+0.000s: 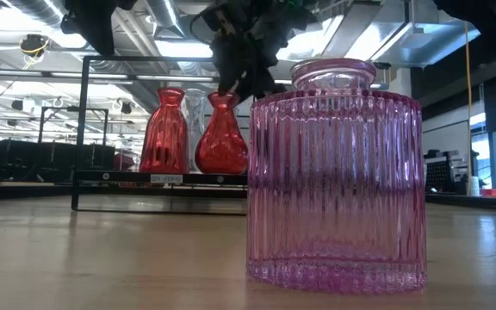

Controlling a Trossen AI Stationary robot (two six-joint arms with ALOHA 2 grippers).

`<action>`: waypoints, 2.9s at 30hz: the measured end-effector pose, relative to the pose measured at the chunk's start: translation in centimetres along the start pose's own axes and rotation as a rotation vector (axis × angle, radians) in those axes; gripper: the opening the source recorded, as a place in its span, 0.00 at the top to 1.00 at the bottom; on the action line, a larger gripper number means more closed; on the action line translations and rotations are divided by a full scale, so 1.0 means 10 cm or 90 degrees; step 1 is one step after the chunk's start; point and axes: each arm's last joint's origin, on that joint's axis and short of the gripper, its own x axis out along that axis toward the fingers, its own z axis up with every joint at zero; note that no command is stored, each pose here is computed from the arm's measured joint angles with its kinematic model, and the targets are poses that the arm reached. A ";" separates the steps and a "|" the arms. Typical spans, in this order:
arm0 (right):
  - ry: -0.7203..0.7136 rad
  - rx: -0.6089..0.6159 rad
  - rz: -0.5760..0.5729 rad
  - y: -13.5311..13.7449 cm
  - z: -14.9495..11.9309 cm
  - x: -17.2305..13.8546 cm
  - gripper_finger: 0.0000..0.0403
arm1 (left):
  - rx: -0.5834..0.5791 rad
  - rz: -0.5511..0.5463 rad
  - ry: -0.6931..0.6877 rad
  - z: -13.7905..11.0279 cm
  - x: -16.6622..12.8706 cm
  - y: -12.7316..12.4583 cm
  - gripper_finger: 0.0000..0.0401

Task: Sort vases onto shelf
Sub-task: Put the transparent vase on the shelf

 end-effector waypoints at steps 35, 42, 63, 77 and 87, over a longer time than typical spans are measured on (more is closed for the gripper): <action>0.078 -0.051 -0.223 0.75 -0.98 -0.42 0.79 | 0.002 -0.036 0.013 0.00 0.00 -0.02 0.86; 0.035 -0.029 -0.150 0.73 -1.31 -0.39 0.87 | 0.007 -0.035 0.015 0.00 0.00 -0.02 0.86; 0.005 0.023 -0.063 0.45 -1.47 -0.14 0.99 | -0.002 -0.057 0.038 -0.02 0.00 -0.02 0.86; 0.054 0.023 -0.068 0.39 -1.39 0.22 0.99 | 0.003 -0.055 0.036 -0.02 0.00 -0.02 0.86; 0.090 0.006 -0.075 0.35 -1.37 0.30 1.00 | 0.018 -0.054 0.038 -0.02 0.00 -0.02 0.86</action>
